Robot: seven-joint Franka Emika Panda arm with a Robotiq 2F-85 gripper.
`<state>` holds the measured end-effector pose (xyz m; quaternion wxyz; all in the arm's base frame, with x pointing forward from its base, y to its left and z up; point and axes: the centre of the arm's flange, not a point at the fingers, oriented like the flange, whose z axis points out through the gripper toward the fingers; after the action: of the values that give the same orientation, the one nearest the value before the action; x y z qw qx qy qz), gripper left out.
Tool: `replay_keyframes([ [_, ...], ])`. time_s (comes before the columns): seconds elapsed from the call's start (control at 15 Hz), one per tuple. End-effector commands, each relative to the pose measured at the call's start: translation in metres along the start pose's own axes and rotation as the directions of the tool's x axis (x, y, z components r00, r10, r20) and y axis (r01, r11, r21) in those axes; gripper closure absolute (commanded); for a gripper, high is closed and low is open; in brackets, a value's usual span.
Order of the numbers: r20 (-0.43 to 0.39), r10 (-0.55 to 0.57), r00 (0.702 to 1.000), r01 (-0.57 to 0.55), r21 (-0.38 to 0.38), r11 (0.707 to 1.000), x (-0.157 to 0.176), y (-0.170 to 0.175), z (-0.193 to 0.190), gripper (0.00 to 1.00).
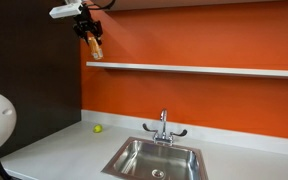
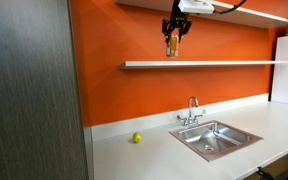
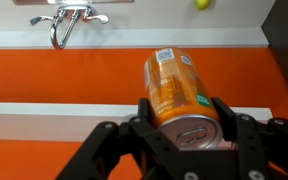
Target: Put the orange can on the bottom shelf.
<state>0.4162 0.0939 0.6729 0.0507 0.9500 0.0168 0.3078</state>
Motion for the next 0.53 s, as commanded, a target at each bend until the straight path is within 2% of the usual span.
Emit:
replay_keyframes([
  [0.0, -0.010, 0.015, 1.000, -0.015, -0.007, 1.000, 0.029, 0.004, -0.012, 0.62],
  [0.47, -0.039, 0.021, 0.999, -0.021, -0.003, 1.000, 0.067, 0.010, 0.000, 0.62],
])
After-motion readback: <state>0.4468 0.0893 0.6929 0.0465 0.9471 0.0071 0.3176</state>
